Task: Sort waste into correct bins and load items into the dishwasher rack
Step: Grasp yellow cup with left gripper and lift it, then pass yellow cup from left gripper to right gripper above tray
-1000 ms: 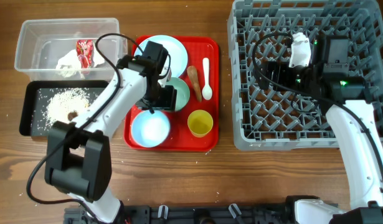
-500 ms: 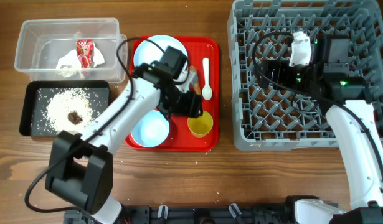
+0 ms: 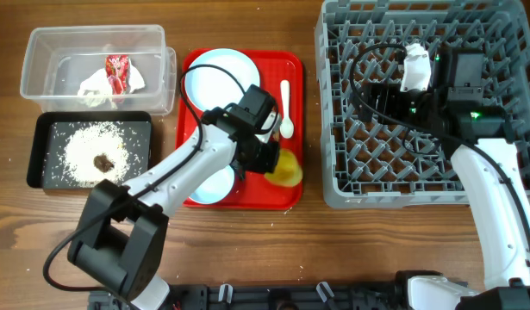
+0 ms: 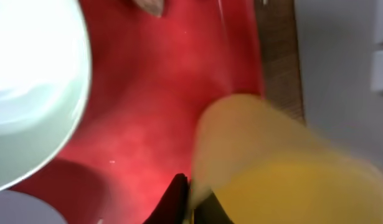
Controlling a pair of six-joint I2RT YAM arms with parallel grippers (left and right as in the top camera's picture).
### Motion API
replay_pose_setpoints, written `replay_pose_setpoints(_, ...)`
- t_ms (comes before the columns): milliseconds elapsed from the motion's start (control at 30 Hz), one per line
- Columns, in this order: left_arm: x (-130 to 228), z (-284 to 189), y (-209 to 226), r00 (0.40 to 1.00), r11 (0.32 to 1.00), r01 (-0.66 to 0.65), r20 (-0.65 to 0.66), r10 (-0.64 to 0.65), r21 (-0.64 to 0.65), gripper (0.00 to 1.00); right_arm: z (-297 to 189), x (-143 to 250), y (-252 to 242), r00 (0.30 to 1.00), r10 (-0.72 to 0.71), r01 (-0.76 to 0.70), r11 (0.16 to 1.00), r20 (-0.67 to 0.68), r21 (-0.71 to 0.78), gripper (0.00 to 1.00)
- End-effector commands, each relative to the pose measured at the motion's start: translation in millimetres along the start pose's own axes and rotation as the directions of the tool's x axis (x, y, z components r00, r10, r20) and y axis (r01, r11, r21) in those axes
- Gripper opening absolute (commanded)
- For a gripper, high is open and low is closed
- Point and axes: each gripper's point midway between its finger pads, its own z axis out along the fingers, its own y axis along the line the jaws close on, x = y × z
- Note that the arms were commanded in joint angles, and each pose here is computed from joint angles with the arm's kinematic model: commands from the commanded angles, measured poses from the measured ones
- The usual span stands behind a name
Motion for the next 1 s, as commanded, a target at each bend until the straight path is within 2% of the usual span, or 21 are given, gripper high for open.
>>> replay_pose_setpoints(0, -1.8, -3.9, 5.6, 0.999, 0.999, 0.041, 0.014, -0.041, -0.004, 0.04, 1.6, -2.5, 4.4, 1.0, 0.021, -0.021, 1.0, -0.002, -0.017, 1.0)
replay_pose_setpoints(100, -10.9, -19.2, 9.8, 0.992, 0.989, 0.12, 0.028, -0.123, 0.092, 0.04, 1.5, -1.8, 11.4, 1.0, 0.02, -0.021, 0.998, -0.007, -0.056, 1.0)
replay_pose_setpoints(200, -32.0, -63.1, 10.7, 0.973, 0.93, 0.183, 0.076, -0.218, 0.318, 0.04, 0.8, -7.4, 19.9, 1.0, 0.009, -0.007, 0.994, 0.014, -0.105, 1.0)
replay_pose_setpoints(300, -43.0, -94.6, 9.0, 0.961, 0.866, 0.175, 0.11, -0.254, 0.468, 0.04, 0.0, -6.9, 25.9, 1.0, 0.007, -0.005, 0.99, 0.011, -0.14, 1.0)
replay_pose_setpoints(400, -53.9, -125.1, 2.6, 0.954, 0.791, 0.112, 0.158, -0.255, 0.601, 0.04, -5.5, -7.9, 51.2, 1.0, -0.003, 0.006, 0.958, 0.012, -0.286, 1.0)
replay_pose_setpoints(567, -67.3, -159.0, -7.1, 0.948, 0.667, 0.024, 0.196, -0.252, 0.745, 0.04, -21.3, -9.5, 92.5, 0.999, -0.033, 0.041, 0.86, 0.023, -0.508, 1.0)
replay_pose_setpoints(667, -79.9, -185.8, -8.4, 0.937, 0.58, -0.023, 0.219, -0.271, 0.814, 0.04, -21.6, -10.0, 115.7, 0.997, -0.063, 0.072, 0.827, 0.034, -0.558, 1.0)
replay_pose_setpoints(800, -83.5, -197.7, -10.2, 0.936, 0.542, -0.049, 0.227, -0.268, 0.839, 0.04, -23.3, -15.0, 156.8, 0.985, -0.137, 0.173, 0.764, 0.105, -0.622, 1.0)
replay_pose_setpoints(900, -81.3, -216.1, -16.2, 0.945, 0.471, -0.102, 0.234, -0.23, 0.876, 0.04, -35.2, -18.3, 178.1, 0.962, -0.2, 0.273, 0.676, 0.185, -0.685, 1.0)
replay_pose_setpoints(933, -81.3, -222.7, -17.2, 0.947, 0.45, -0.115, 0.235, -0.221, 0.886, 0.04, -44.3, -18.9, 186.3, 0.946, -0.228, 0.322, 0.617, 0.229, -0.718, 1.0)
replay_pose_setpoints(967, -81.1, -230.6, -18.8, 0.95, 0.424, -0.125, 0.231, -0.209, 0.897, 0.04, -59.2, -21.9, 198.1, 0.915, -0.261, 0.401, 0.523, 0.307, -0.752, 1.0)
